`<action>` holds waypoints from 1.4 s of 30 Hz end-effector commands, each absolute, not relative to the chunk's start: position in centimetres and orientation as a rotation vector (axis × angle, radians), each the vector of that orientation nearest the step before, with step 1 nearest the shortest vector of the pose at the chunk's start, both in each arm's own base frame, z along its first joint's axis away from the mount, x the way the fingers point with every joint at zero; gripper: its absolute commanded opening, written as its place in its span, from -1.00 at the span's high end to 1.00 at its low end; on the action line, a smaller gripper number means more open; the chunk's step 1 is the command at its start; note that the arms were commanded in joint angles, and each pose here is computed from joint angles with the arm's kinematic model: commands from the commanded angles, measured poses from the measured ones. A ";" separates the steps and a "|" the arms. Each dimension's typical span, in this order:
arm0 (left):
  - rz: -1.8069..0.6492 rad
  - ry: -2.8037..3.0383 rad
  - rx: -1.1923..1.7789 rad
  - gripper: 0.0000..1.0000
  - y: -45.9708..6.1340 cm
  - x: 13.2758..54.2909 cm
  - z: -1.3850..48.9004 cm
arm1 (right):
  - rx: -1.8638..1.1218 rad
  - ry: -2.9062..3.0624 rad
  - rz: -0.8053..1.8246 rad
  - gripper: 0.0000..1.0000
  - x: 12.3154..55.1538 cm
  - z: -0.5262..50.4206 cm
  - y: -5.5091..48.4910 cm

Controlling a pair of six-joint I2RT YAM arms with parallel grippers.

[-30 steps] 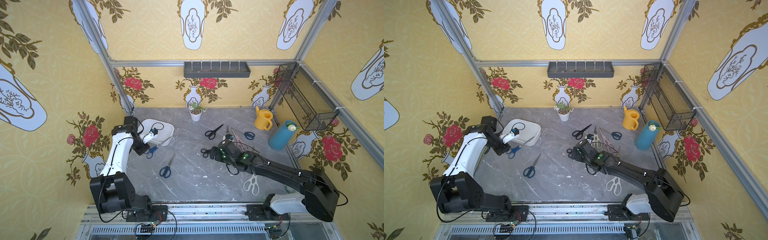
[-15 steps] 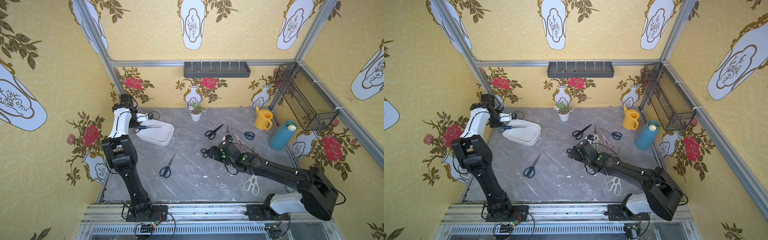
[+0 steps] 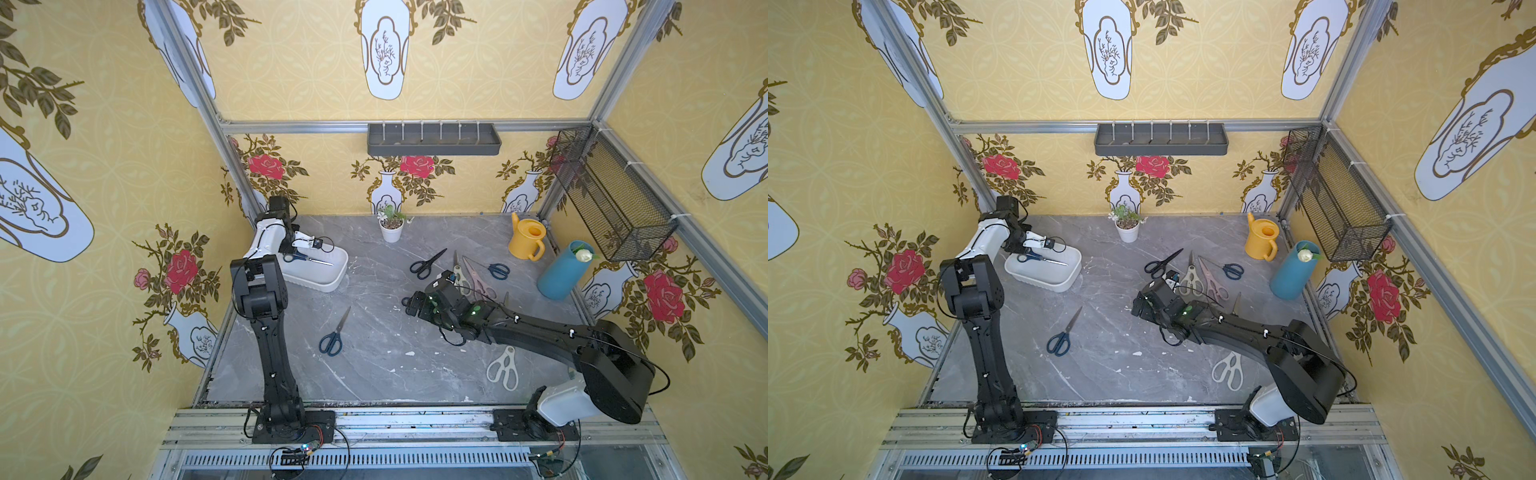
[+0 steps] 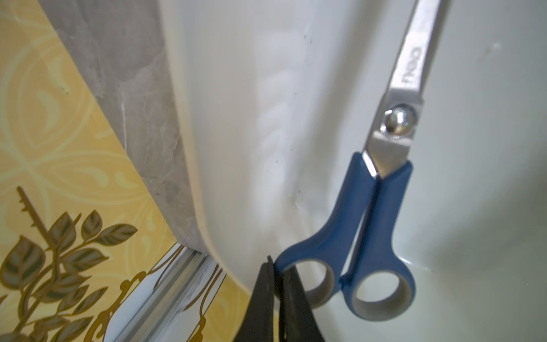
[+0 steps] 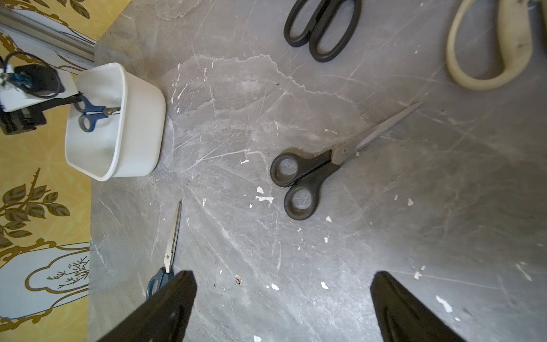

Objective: Put the scissors into the storage box
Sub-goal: Place the scissors in the storage box, then pick up the scissors from the center of the board.

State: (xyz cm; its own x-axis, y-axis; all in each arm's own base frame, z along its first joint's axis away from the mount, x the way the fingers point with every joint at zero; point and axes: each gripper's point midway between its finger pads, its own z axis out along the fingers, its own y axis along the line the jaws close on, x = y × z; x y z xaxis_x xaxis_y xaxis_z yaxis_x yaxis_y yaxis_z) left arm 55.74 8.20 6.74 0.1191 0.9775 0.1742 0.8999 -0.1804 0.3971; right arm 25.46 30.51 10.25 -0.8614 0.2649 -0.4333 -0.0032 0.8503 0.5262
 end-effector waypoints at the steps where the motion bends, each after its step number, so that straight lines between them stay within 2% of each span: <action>1: 0.597 1.859 2.197 0.70 7.9 56.5 5.8 | 0.182 2.507 0.746 -0.95 25.7 10.8 31.3; 2: 0.589 1.867 2.190 0.58 7.7 56.6 5.6 | 0.186 2.507 0.744 -0.95 25.8 10.7 31.3; 3: 0.579 1.878 2.182 0.36 7.5 56.6 5.6 | 0.192 2.505 0.745 -0.95 25.8 10.8 31.3; 5: 0.547 1.900 2.154 -0.35 7.0 56.4 6.1 | 0.197 2.499 0.750 -0.95 25.9 10.8 31.4; 6: 0.532 1.909 2.128 -0.50 6.7 56.3 6.6 | 0.197 2.499 0.750 -0.95 25.9 10.7 31.4; 8: 0.492 1.936 2.060 -0.60 5.8 55.8 8.6 | 0.193 2.498 0.750 -0.95 26.0 10.7 31.6; 10: 0.439 2.019 1.920 -0.61 4.7 55.0 12.2 | 0.185 2.489 0.753 -0.95 26.2 10.7 31.8; 12: 0.313 2.164 1.726 -0.53 3.5 52.5 15.9 | 0.184 2.471 0.754 -0.95 26.5 10.9 31.8; 16: -0.031 2.566 1.265 -0.30 1.6 43.0 19.6 | 0.214 2.416 0.735 -0.95 27.7 11.4 31.4; 19: -0.297 2.818 0.930 -0.25 -0.4 34.2 18.2 | 0.241 2.382 0.759 -0.95 28.6 11.5 30.9; 21: -0.377 2.901 0.786 -0.22 -1.4 29.7 16.9 | 0.195 2.361 0.820 -0.95 28.8 12.0 31.3; 23: -0.457 2.962 0.695 -0.19 -2.3 26.5 15.3 | 0.016 2.369 0.922 -0.97 28.3 12.7 33.1; 25: -0.505 3.015 0.656 -0.16 -2.8 24.4 13.3 | -0.272 2.422 0.897 -0.99 26.1 13.0 35.7; 27: -0.502 3.031 0.646 -0.15 -2.8 23.7 11.5 | -0.568 2.495 0.757 -0.99 22.9 12.4 37.4; 29: -0.497 3.034 0.643 -0.11 -2.7 23.8 9.9 | -0.734 2.481 0.652 -0.98 20.3 12.4 38.0; 32: -0.507 3.029 0.661 -0.07 -2.9 24.3 8.2 | -0.902 2.308 0.719 -0.95 16.6 14.7 38.7; 35: -0.488 3.024 0.678 -0.02 -2.7 24.7 7.0 | -1.147 1.888 0.736 -0.95 11.8 19.0 39.2; 42: -0.536 3.059 0.794 0.09 -4.0 22.8 4.1 | -1.390 1.799 0.427 -0.95 8.9 22.2 34.2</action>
State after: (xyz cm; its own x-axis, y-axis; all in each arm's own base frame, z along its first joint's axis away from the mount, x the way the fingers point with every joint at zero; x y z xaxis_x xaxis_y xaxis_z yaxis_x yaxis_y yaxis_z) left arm 23.22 -3.40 4.92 -0.8919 0.4519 -0.0169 0.4327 0.8421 -0.3220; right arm 8.98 37.06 22.75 -0.2129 -0.4955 -0.8421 -0.9270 0.3749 0.0138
